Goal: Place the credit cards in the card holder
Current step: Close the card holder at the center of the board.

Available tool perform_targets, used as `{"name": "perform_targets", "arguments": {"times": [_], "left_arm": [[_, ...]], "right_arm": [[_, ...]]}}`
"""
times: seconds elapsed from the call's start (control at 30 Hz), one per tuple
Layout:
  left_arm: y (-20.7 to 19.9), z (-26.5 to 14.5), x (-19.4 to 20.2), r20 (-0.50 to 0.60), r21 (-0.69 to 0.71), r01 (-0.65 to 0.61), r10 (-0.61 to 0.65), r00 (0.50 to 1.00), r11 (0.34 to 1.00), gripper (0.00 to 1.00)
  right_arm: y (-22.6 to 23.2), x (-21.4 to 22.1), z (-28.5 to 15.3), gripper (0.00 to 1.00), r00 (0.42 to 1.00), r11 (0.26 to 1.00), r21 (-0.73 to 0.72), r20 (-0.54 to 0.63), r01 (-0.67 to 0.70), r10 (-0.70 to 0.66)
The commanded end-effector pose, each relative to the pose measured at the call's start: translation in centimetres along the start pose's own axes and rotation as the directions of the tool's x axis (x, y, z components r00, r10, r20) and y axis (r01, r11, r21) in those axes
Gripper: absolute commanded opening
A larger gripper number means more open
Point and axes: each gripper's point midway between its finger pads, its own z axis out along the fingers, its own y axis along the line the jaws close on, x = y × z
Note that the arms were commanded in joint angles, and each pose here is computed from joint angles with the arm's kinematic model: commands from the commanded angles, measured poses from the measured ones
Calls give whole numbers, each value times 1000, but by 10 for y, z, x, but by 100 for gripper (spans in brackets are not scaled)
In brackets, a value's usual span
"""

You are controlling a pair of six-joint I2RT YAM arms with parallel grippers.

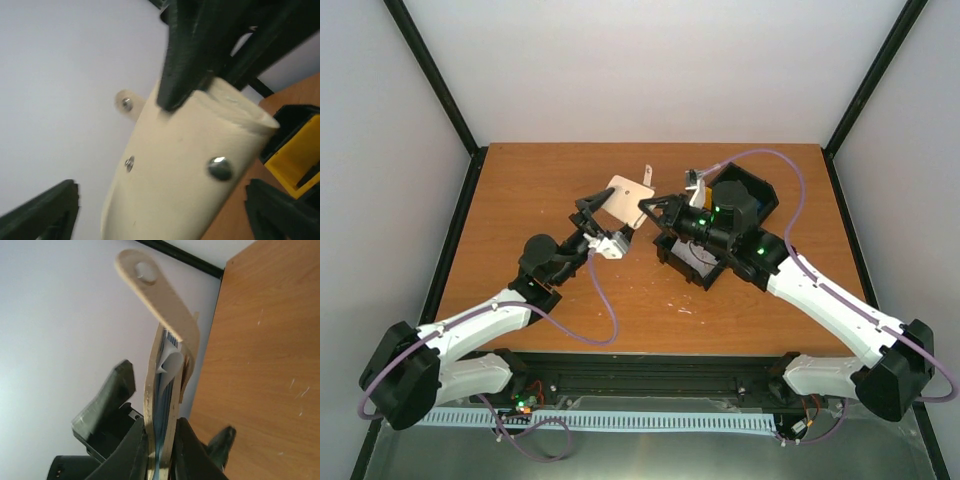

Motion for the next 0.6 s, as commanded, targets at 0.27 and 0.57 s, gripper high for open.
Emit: {"name": "perform_targets", "arguments": {"times": [0.27, 0.57], "left_arm": [[68, 12, -22, -116, -125, 827, -836, 536, 548, 100], [57, -10, -93, -120, 205, 973, -990, -77, -101, 100]], "right_arm": [[44, -37, -51, 3, 865, 904, -31, 308, 426, -397], [61, -15, -58, 3, 842, 837, -199, 316, 510, -438]]}}
